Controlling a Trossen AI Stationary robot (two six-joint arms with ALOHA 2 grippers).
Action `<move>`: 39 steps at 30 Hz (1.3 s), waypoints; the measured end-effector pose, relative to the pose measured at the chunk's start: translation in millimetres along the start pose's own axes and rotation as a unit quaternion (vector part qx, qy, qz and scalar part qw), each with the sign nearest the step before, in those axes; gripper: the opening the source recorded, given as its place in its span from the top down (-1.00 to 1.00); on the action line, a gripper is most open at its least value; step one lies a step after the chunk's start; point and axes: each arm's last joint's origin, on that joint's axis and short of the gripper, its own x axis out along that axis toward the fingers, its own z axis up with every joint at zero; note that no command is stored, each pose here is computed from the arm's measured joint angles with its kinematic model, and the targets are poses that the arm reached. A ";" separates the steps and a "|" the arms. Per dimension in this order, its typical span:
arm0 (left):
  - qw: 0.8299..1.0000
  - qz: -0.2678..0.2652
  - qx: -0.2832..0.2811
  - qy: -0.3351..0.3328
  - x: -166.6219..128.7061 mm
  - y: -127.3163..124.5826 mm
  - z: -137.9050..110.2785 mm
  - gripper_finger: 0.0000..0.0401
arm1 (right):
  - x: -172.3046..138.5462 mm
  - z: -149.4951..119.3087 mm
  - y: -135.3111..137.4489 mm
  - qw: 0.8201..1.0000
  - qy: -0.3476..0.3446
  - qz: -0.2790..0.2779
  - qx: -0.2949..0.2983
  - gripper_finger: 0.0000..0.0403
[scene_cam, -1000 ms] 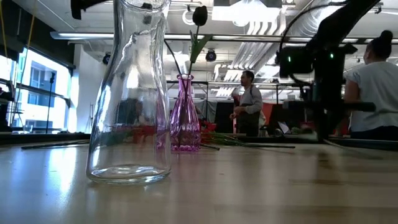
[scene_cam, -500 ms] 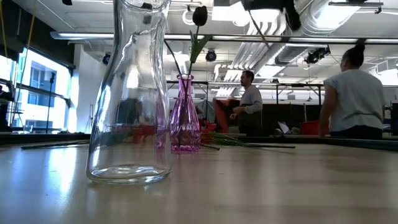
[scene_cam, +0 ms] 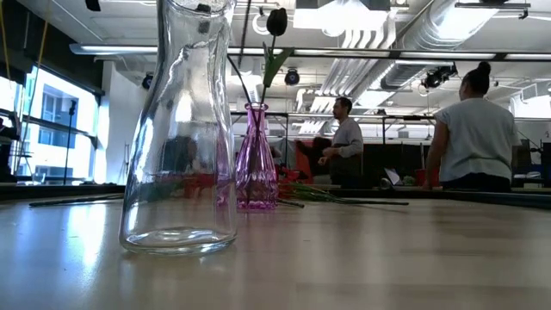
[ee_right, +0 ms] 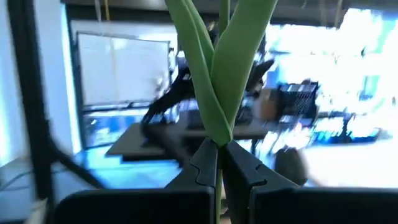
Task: Sort flowers into vase by color
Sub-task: Put the black tulip into the pink vase
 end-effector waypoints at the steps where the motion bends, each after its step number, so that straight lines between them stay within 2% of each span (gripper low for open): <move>1: 1.000 -0.001 -0.002 -0.001 0.0 -0.1 0.1 -0.35 | 3.5 -1.7 -4.5 1.000 -0.012 -0.008 -0.010 1.00; 8: 1.000 -0.012 -0.002 -0.015 -0.1 -2.3 2.9 -0.35 | 17.4 -11.2 -39.4 0.997 -0.005 -0.060 -0.039 1.00; 17: 1.000 -0.011 -0.002 -0.015 0.0 -2.2 2.8 -0.35 | 13.2 -3.2 -52.1 0.992 0.023 -0.095 -0.076 1.00; 20: 1.000 -0.011 -0.001 -0.014 0.0 -2.1 2.7 -0.35 | 6.6 6.5 -53.6 0.992 0.035 -0.094 -0.083 1.00; 25: 1.000 -0.009 0.003 -0.015 0.0 -2.0 2.7 -0.35 | 3.6 14.9 -55.9 0.997 0.022 -0.062 -0.041 1.00; 28: 1.000 -0.009 0.006 -0.014 0.0 -1.9 2.6 -0.35 | 5.5 11.3 -54.9 0.998 0.023 -0.057 -0.025 1.00; 39: 1.000 -0.005 0.006 -0.010 0.1 -1.2 1.7 -0.35 | 16.0 -15.3 -56.2 0.995 0.058 -0.074 -0.036 1.00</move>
